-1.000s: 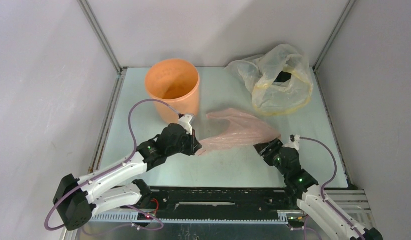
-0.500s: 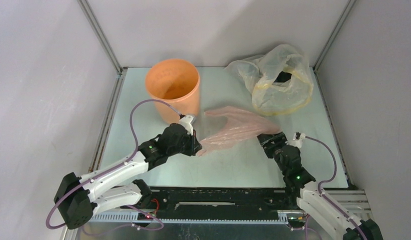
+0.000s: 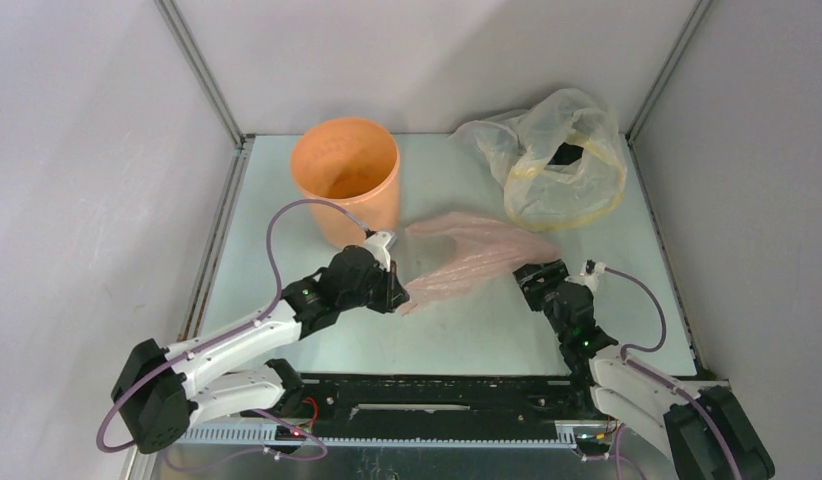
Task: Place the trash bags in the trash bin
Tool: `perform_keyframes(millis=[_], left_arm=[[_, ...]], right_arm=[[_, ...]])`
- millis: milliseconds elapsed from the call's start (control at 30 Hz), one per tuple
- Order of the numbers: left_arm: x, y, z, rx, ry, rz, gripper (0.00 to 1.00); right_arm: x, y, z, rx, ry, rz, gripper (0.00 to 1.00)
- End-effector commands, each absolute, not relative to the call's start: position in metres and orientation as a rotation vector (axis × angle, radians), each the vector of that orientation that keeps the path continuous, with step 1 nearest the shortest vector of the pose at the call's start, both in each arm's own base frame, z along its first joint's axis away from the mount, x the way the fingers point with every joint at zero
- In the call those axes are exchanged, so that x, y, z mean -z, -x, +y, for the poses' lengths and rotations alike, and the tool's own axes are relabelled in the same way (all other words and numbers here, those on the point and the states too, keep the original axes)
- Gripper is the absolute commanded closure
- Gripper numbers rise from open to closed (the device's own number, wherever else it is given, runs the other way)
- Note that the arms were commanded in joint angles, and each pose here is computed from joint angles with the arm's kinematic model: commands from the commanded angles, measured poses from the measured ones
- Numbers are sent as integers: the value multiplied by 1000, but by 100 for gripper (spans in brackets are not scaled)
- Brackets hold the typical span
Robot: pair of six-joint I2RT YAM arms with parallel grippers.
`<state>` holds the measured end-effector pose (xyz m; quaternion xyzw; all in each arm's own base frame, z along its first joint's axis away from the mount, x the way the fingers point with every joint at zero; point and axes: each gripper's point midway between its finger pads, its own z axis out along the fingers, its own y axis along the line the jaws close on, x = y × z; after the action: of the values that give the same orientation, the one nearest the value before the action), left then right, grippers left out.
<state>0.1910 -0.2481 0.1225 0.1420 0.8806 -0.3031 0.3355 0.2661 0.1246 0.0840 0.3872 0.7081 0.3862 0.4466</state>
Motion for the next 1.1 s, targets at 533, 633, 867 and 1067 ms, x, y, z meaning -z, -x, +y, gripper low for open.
perform_keyframes(millis=[533,633,867,1067], left_arm=[[-124,-192,-263,859,-401,2294,100],[-123,-192,-264,855,-403,2298,100],[-127,-198,-252,789,-368,2283,100],[-126,-221,-222,615,-239,2284,100]], right_arm=[[-125,-328,150,-1218,-959,1557,49],[-129,-338,158,-1279,-946,1526,73],[-111,-338,150,-1284,-988,1532,100],[-85,-312,146,-1260,-1017,1694,100]])
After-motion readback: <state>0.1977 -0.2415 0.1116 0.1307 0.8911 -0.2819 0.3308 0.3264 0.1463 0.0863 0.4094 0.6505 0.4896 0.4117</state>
